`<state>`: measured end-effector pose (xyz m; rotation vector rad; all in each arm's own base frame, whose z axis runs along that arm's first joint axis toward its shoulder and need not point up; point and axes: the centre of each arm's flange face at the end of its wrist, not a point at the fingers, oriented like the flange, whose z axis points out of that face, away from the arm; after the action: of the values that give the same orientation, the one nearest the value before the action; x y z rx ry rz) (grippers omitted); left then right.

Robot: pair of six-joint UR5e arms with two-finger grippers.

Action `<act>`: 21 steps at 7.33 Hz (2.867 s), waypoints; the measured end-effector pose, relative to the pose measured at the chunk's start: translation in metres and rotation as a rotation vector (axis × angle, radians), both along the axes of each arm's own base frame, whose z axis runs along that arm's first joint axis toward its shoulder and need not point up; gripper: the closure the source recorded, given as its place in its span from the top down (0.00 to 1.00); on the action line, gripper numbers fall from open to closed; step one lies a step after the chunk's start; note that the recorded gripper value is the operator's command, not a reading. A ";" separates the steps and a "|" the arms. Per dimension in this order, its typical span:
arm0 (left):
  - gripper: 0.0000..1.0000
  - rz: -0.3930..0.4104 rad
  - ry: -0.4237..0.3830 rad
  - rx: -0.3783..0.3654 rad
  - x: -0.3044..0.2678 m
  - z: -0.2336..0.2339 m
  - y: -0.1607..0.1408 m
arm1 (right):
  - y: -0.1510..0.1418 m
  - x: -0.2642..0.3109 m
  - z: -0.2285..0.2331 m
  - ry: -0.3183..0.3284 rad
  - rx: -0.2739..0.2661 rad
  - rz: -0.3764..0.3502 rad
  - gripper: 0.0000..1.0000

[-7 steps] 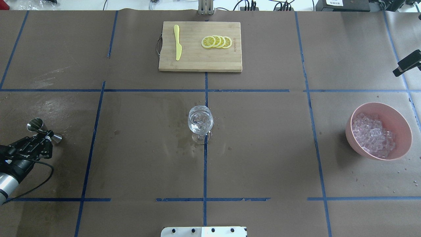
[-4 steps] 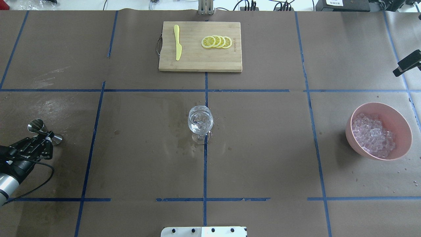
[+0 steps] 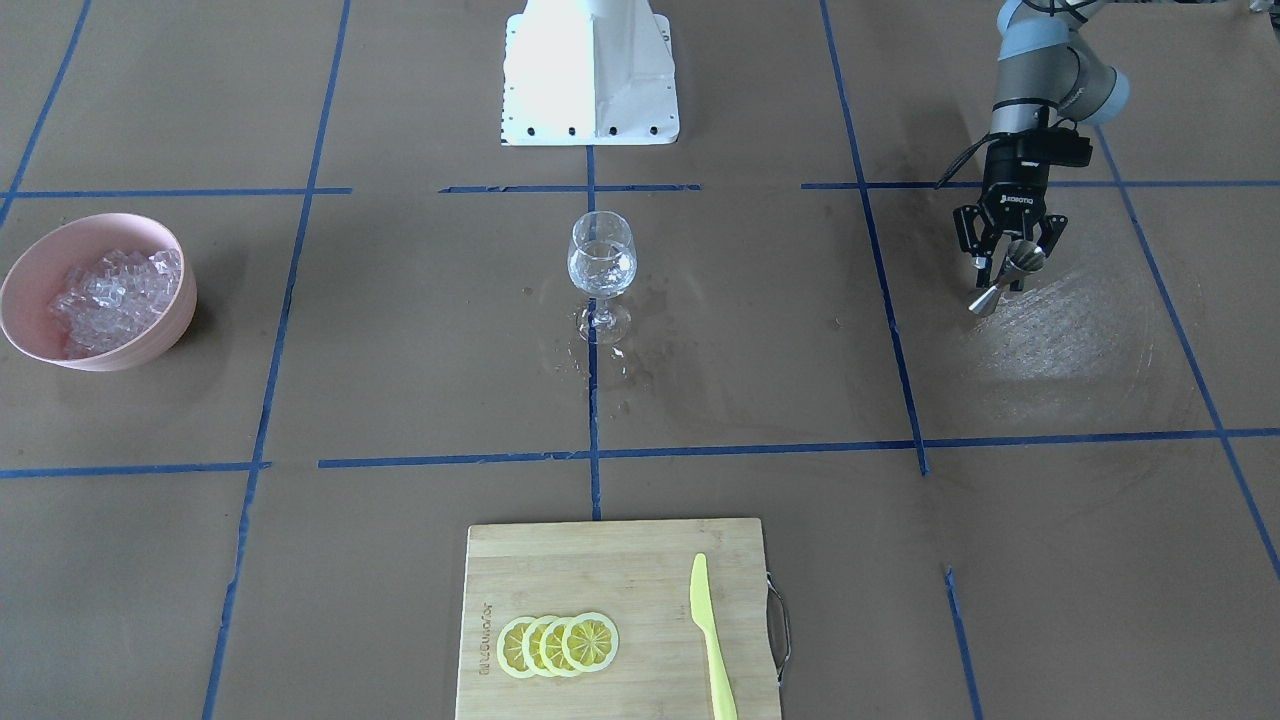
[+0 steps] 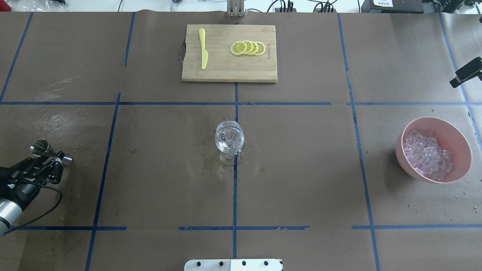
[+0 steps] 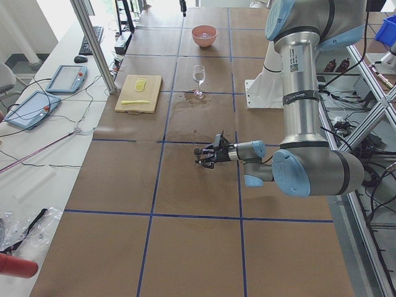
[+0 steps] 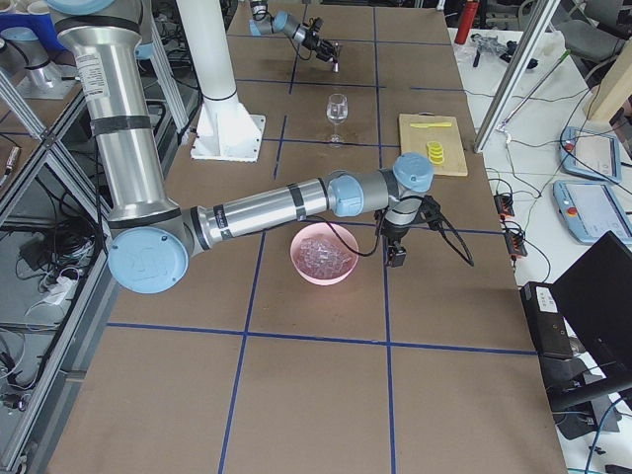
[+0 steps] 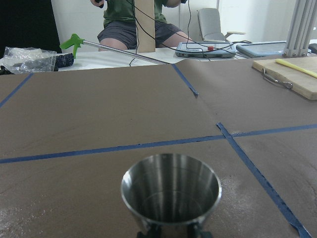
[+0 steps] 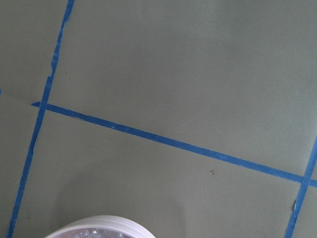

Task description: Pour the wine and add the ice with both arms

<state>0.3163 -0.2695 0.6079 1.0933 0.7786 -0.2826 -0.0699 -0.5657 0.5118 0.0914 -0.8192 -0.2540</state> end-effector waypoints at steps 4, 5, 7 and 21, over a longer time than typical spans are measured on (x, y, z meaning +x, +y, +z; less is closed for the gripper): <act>0.99 0.033 -0.048 0.006 -0.006 0.004 0.002 | 0.000 0.000 -0.001 0.000 0.001 0.000 1.00; 0.99 0.078 -0.059 -0.006 -0.007 0.005 0.005 | 0.000 0.000 -0.001 0.000 0.000 0.001 1.00; 0.99 0.185 -0.076 -0.049 -0.009 0.003 0.013 | 0.000 -0.001 -0.002 -0.001 -0.003 0.005 1.00; 1.00 0.634 -0.177 -0.367 -0.227 0.018 -0.134 | 0.080 -0.074 -0.045 0.046 -0.103 0.080 1.00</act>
<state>0.0892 -0.4036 0.6259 0.4806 0.8337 0.2035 -0.1438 -0.4861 0.4669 0.0216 -0.7797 -0.1373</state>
